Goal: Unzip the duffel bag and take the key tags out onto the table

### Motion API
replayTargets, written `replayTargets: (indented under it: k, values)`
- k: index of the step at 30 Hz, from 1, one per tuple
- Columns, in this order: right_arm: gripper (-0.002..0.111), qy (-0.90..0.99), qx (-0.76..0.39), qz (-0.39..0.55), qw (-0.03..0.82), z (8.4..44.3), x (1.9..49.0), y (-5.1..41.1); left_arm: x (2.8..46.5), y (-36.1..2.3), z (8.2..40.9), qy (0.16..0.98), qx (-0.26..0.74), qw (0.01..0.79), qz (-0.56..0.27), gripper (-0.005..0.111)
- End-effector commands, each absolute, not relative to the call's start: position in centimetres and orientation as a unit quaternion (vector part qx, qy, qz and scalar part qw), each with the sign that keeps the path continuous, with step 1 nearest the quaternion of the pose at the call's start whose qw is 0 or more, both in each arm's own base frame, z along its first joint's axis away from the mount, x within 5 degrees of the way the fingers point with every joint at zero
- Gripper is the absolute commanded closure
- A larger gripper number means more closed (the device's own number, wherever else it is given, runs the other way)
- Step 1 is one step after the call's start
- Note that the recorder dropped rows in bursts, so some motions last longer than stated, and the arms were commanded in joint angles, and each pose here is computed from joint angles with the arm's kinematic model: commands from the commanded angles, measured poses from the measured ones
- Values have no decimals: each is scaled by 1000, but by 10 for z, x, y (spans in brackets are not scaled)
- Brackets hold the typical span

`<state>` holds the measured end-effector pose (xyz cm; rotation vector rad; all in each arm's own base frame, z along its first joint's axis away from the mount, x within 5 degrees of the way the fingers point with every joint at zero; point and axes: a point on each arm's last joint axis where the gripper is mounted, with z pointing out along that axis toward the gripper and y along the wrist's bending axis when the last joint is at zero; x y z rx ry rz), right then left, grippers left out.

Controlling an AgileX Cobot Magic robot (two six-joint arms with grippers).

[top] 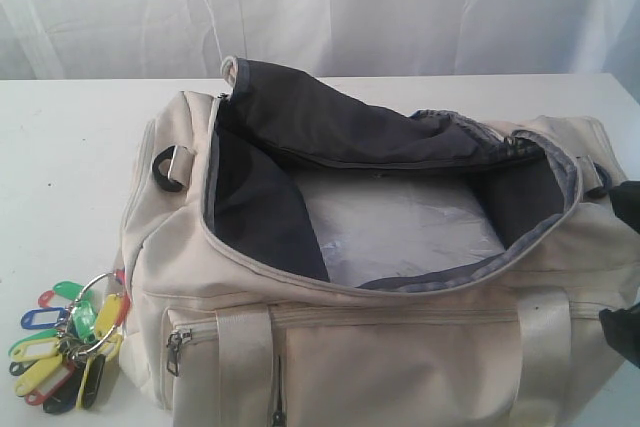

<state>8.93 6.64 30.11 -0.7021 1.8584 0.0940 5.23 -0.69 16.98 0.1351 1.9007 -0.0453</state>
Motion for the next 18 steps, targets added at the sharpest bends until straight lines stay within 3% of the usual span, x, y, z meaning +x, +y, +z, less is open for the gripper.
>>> replayTargets:
  k: [1, 6, 18]
  values:
    - [108, 782, -297, 35, 546, 300, 89, 65, 52, -7, 169, 813, 50, 580, -23, 107]
    - [108, 790, -281, 20, 544, 283, 95, 60, 52, -6, 169, 813, 45, 580, -19, 107]
    - [108, 833, -158, -68, 525, 177, 72, -2, 52, -6, 169, 813, 46, 580, -20, 107]
